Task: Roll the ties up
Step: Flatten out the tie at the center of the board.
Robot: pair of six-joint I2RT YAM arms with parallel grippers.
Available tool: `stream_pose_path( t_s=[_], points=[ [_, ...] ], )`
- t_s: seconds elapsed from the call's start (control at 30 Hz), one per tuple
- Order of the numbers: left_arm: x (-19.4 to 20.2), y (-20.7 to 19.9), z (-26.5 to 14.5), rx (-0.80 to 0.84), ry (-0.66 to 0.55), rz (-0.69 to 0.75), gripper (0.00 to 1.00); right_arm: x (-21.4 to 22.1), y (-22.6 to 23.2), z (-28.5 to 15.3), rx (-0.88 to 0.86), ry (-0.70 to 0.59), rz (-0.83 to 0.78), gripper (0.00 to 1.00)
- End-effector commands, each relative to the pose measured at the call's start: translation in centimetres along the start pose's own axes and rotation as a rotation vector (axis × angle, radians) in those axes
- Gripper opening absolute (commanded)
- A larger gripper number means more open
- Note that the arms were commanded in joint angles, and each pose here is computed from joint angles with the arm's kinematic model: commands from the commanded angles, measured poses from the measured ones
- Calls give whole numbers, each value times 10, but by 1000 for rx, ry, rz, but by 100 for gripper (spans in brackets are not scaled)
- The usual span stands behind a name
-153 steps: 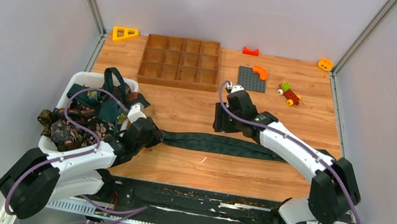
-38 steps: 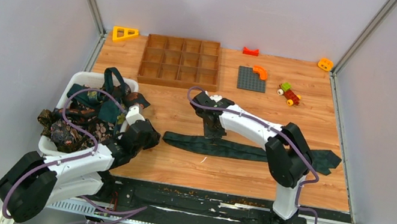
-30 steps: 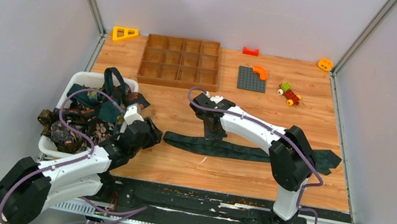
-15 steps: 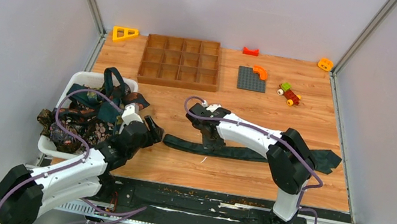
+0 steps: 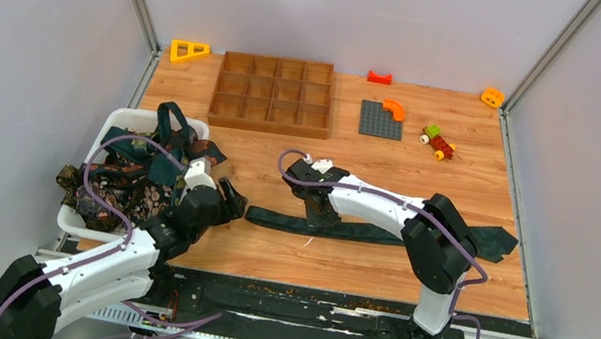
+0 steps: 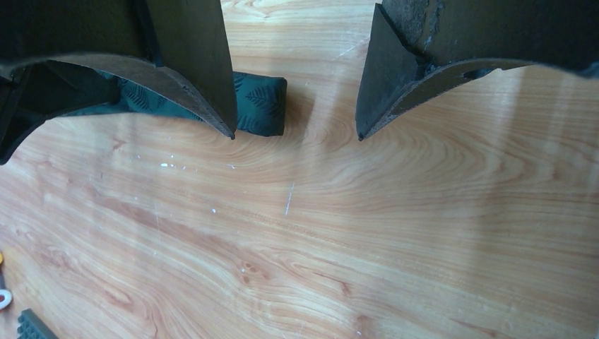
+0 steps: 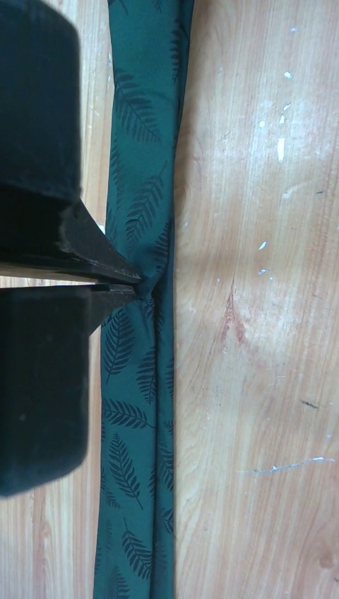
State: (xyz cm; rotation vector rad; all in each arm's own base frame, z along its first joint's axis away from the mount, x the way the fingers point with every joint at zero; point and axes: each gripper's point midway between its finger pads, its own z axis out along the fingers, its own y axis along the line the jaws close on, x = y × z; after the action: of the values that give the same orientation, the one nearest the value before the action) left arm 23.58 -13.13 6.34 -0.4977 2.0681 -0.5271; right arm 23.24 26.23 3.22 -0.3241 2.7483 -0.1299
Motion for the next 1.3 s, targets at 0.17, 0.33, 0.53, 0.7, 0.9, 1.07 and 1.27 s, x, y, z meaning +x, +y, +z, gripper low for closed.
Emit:
stream_pose_path(
  t_s=[0.17,0.33,0.53,0.7,0.9,1.07,1.27],
  points=[
    [0,-12,3,58,12,82,69,-3,14,-3,-85,-30,-25,25],
    [1,-20,5,86,44,157,69,-18,15,-24,-127,-87,-35,39],
    [7,-33,8,130,104,244,74,-39,4,-61,-155,-185,-25,48],
    [17,-39,15,154,156,275,75,-42,-33,-75,-132,-220,40,50],
    [33,-37,22,149,219,277,57,-28,-113,-66,-83,-210,238,52],
    [35,-7,25,9,205,234,28,-10,-168,-52,-10,-191,378,52],
    [39,-4,24,0,210,209,26,1,-200,-34,23,-169,492,52]
  ],
)
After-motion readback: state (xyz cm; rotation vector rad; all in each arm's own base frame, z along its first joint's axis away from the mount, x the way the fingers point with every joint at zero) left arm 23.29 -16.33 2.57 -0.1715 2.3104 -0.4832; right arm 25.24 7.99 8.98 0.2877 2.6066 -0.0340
